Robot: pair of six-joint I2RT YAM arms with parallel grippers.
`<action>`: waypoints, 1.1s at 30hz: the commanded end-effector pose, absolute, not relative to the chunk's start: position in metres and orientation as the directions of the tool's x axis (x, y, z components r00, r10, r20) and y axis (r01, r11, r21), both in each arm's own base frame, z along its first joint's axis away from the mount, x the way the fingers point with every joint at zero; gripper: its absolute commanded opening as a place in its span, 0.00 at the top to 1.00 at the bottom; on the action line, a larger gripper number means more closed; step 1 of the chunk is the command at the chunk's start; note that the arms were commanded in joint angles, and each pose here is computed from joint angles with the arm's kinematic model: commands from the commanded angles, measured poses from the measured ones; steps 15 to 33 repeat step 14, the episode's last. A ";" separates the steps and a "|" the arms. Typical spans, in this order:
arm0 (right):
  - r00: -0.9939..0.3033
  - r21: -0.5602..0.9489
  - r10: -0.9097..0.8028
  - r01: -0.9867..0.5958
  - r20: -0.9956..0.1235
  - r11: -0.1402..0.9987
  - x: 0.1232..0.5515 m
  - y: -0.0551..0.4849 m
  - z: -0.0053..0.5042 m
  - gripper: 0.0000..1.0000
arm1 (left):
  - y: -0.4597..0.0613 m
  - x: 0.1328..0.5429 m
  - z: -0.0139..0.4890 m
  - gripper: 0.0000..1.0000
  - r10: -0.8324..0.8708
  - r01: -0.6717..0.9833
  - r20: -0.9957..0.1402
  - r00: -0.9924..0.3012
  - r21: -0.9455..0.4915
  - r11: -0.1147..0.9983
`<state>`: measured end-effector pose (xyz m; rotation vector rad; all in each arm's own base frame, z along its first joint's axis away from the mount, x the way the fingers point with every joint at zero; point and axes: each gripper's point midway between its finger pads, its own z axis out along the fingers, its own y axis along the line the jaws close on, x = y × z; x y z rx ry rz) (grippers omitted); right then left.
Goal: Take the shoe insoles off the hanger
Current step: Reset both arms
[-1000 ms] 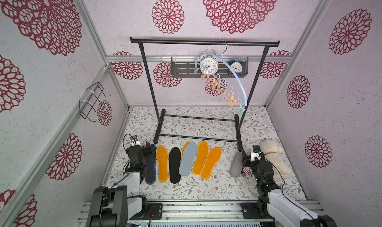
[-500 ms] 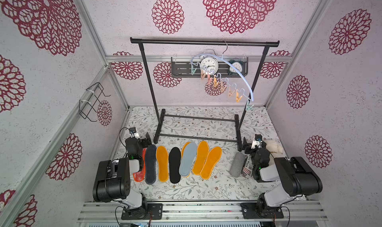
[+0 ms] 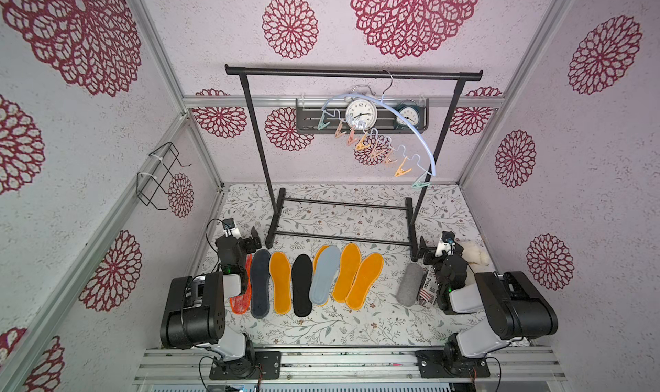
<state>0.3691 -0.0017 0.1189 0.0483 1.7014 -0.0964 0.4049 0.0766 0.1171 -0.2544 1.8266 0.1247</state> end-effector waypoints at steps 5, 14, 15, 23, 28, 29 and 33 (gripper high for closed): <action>-0.100 -0.024 -0.016 0.078 -0.995 0.997 0.373 0.001 0.130 0.01 | 0.074 0.405 0.119 0.03 -0.098 -0.235 -0.965 -0.244 -0.039 0.971; -0.082 -0.014 -0.007 0.076 -0.997 0.997 0.370 -0.001 0.133 0.01 | 0.075 0.405 0.119 0.03 -0.098 -0.236 -0.965 -0.244 -0.039 0.971; -0.082 -0.014 -0.007 0.076 -0.997 0.997 0.370 -0.001 0.133 0.01 | 0.075 0.405 0.119 0.03 -0.098 -0.236 -0.965 -0.244 -0.039 0.971; -0.082 -0.014 -0.007 0.076 -0.997 0.997 0.370 -0.001 0.133 0.01 | 0.075 0.405 0.119 0.03 -0.098 -0.236 -0.965 -0.244 -0.039 0.971; -0.082 -0.014 -0.007 0.076 -0.997 0.997 0.370 -0.001 0.133 0.01 | 0.075 0.405 0.119 0.03 -0.098 -0.236 -0.965 -0.244 -0.039 0.971; -0.082 -0.014 -0.007 0.076 -0.997 0.997 0.370 -0.001 0.133 0.01 | 0.075 0.405 0.119 0.03 -0.098 -0.236 -0.965 -0.244 -0.039 0.971; -0.082 -0.014 -0.007 0.076 -0.997 0.997 0.370 -0.001 0.133 0.01 | 0.075 0.405 0.119 0.03 -0.098 -0.236 -0.965 -0.244 -0.039 0.971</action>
